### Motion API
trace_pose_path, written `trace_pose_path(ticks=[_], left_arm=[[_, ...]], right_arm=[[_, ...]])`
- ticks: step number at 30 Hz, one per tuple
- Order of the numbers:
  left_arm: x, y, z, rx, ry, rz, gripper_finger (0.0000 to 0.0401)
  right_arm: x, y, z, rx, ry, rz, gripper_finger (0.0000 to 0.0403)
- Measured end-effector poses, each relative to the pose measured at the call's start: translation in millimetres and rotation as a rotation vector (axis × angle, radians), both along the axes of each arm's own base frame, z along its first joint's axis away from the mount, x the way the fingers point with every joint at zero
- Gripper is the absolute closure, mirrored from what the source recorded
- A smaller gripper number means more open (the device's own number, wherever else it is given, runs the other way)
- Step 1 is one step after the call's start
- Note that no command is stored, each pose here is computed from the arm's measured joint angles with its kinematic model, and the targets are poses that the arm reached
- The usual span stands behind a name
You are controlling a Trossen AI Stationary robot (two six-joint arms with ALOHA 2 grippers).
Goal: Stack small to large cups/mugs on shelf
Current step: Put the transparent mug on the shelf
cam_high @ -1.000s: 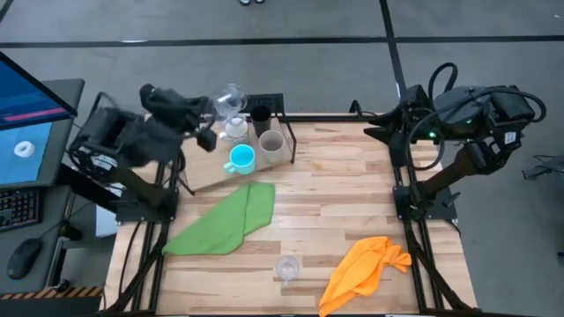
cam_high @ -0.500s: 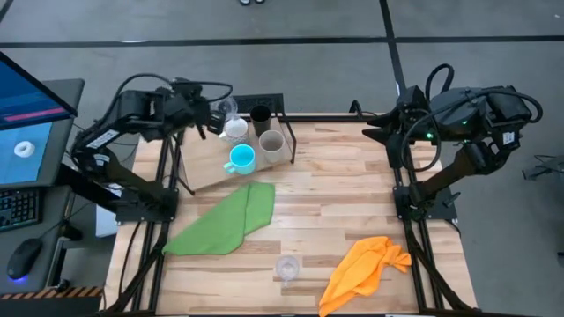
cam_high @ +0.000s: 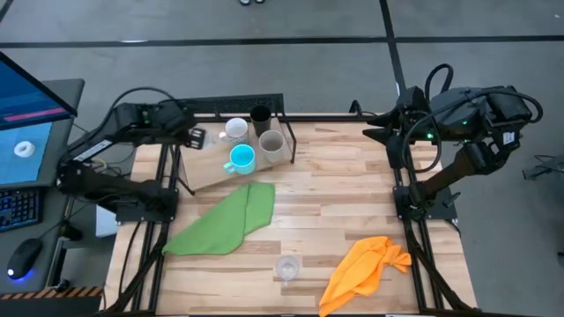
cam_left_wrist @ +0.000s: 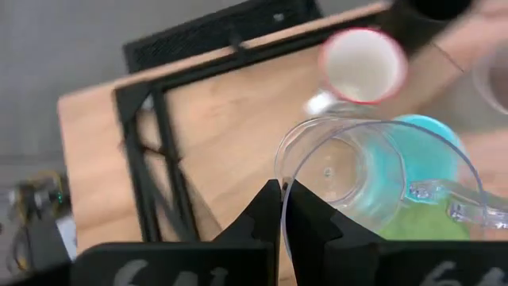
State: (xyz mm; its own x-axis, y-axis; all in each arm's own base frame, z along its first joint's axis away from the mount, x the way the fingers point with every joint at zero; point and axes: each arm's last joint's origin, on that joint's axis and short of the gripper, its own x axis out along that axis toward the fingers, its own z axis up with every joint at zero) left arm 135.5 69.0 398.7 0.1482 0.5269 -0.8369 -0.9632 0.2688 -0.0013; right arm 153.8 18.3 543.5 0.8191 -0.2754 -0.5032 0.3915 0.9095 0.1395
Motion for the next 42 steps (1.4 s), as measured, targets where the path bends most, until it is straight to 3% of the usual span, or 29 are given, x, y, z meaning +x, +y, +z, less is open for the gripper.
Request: trace_pose_path(ticks=[4,12,17,21,32,42], left_arm=[[-14.5,4.0,-14.7,-0.023,-0.023,0.102,0.0401],[9.8,30.2,-52.3,-0.157,0.077,0.069,0.0401],[10.9,43.3,-73.8,-0.233,0.153,0.074,0.0401],[10.1,54.0,-90.1,-0.262,0.111,0.075,0.0401],[-3.0,77.9,-132.2,-0.304,0.039,0.118,0.0401],[-0.5,88.8,-138.6,-0.238,0.01,0.141,0.0401]], right_arm=[[0.1,-0.5,0.0,-0.009,0.003,0.002,0.0227],[0.7,-7.0,0.0,-0.009,0.003,-0.039,0.0227],[0.9,-10.3,0.0,-0.009,0.004,-0.061,0.0227],[0.9,-10.9,0.0,-0.027,0.011,-0.052,0.0227],[0.9,-10.9,0.0,-0.03,0.011,-0.051,0.0227],[0.9,-10.9,0.0,-0.029,0.012,-0.05,0.0227]])
